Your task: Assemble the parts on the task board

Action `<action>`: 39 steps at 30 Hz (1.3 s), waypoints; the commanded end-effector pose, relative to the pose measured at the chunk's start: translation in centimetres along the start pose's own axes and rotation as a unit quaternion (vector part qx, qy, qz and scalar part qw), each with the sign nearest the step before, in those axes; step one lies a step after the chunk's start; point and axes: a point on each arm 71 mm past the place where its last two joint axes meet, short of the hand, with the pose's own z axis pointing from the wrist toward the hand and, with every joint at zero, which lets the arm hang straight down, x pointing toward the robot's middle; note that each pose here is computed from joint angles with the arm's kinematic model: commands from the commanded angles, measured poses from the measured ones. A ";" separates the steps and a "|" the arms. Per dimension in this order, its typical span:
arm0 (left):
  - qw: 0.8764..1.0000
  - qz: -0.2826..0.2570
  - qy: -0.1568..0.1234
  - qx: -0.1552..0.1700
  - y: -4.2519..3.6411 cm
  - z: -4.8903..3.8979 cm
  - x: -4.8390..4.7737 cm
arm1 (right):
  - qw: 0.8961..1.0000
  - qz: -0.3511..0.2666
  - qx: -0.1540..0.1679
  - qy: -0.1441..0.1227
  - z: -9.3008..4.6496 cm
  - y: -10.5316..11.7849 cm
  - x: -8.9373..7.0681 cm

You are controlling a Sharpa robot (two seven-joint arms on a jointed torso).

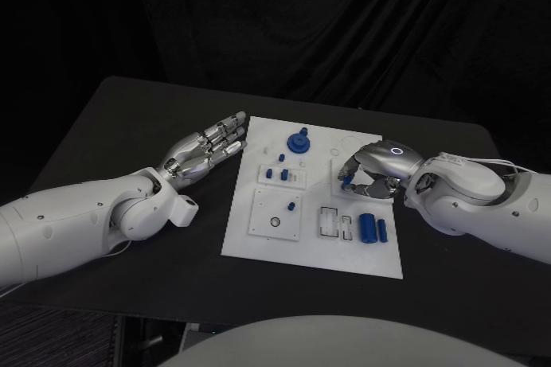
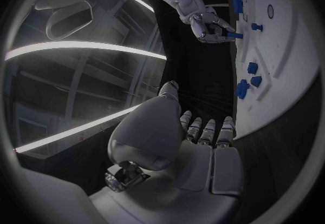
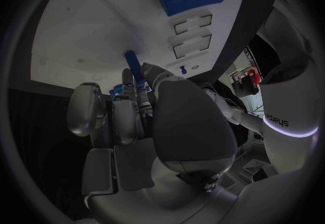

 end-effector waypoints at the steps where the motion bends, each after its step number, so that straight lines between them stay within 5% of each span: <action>1: 1.000 -0.006 0.007 0.004 0.02 0.04 0.19 | 1.000 -0.003 -0.003 -0.023 0.0 0.3 -0.9; 18: 1.000 -0.005 0.007 0.004 0.10 0.19 0.22 | 0.997 0.010 -0.068 -0.046 0.8 4.8 -3.5; 29: 1.000 -0.002 0.003 0.010 0.16 0.44 0.33 | 0.986 0.025 -0.166 -0.022 3.7 10.3 -1.4; 39: 1.000 -0.001 0.002 0.011 0.18 0.53 0.41 | 0.981 0.017 -0.192 -0.003 5.5 12.1 0.3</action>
